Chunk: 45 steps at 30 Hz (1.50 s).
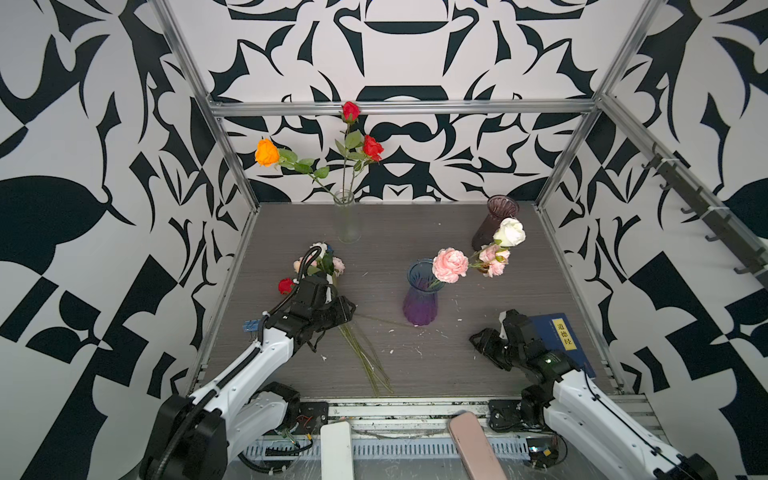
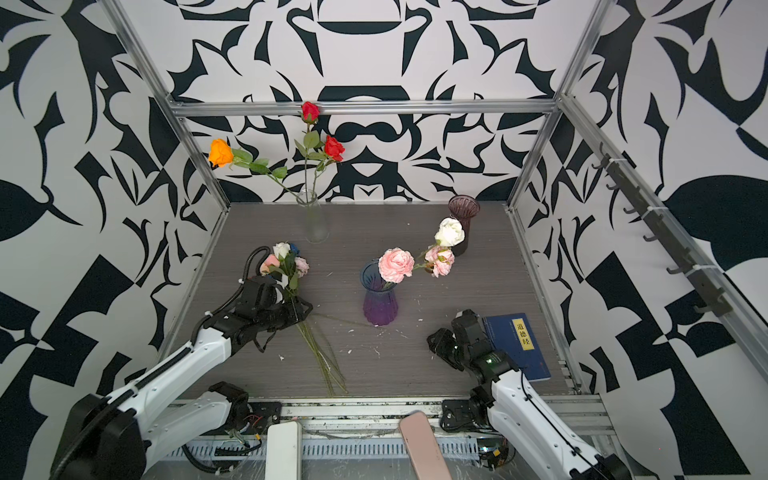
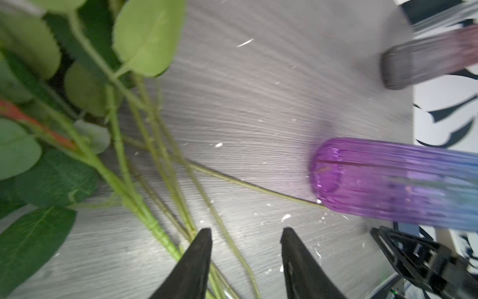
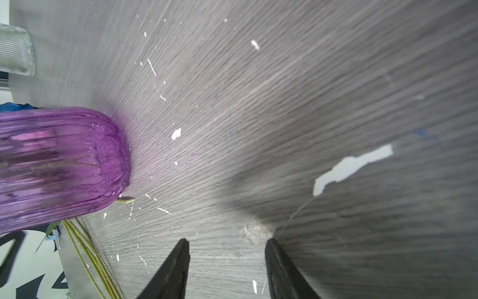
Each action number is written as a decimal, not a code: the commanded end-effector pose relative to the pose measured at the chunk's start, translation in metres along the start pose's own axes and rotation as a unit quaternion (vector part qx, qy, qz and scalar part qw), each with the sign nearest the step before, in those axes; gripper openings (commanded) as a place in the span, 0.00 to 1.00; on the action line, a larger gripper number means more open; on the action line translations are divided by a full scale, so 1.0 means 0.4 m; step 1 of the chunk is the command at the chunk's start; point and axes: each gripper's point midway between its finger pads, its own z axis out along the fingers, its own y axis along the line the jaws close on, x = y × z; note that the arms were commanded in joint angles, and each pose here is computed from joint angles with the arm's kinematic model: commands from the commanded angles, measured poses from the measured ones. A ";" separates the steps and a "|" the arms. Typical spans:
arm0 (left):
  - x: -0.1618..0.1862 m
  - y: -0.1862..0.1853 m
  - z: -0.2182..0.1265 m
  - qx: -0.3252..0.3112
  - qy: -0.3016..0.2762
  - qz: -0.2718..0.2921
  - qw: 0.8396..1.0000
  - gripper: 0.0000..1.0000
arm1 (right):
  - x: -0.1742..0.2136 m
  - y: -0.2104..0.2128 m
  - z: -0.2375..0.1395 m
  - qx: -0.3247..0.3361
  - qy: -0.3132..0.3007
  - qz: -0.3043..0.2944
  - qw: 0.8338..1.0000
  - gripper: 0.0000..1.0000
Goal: Arrange the flowers into the vase
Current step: 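Draw the left gripper back and grasp another pink rose stem in the bouquet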
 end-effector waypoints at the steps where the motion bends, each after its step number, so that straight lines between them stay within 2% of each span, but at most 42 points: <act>1: -0.012 0.003 0.022 0.003 0.022 -0.036 0.999 0.44 | -0.009 0.005 -0.002 -0.006 -0.010 -0.001 1.000 0.51; 9: -0.010 0.014 0.075 0.003 0.062 -0.069 0.996 0.40 | -0.009 0.005 -0.001 -0.006 -0.010 -0.002 1.000 0.51; 19: -0.021 0.009 0.053 0.009 0.037 -0.072 0.997 0.40 | -0.010 0.006 -0.002 -0.007 -0.011 -0.002 1.000 0.51; 28: 0.002 0.044 0.110 -0.033 0.092 -0.094 0.991 0.43 | -0.010 0.007 -0.006 -0.010 -0.013 -0.003 1.000 0.51; 35: 0.006 0.051 0.127 -0.040 0.103 -0.099 0.989 0.42 | -0.010 0.005 -0.006 -0.009 -0.014 -0.002 1.000 0.51; 37: 0.006 0.048 0.132 -0.033 0.106 -0.100 0.989 0.36 | -0.010 0.006 -0.006 -0.010 -0.014 -0.002 1.000 0.51; 39: 0.005 0.046 0.138 -0.024 0.110 -0.104 0.988 0.19 | -0.010 0.006 -0.006 -0.009 -0.014 -0.002 1.000 0.51; 42: 0.005 0.038 0.141 -0.007 0.115 -0.109 0.987 0.01 | -0.009 0.005 -0.006 -0.009 -0.014 -0.002 1.000 0.51; 45: -0.006 0.025 0.135 0.007 0.108 -0.107 0.988 0.00 | -0.010 0.005 -0.007 -0.009 -0.015 -0.002 1.000 0.51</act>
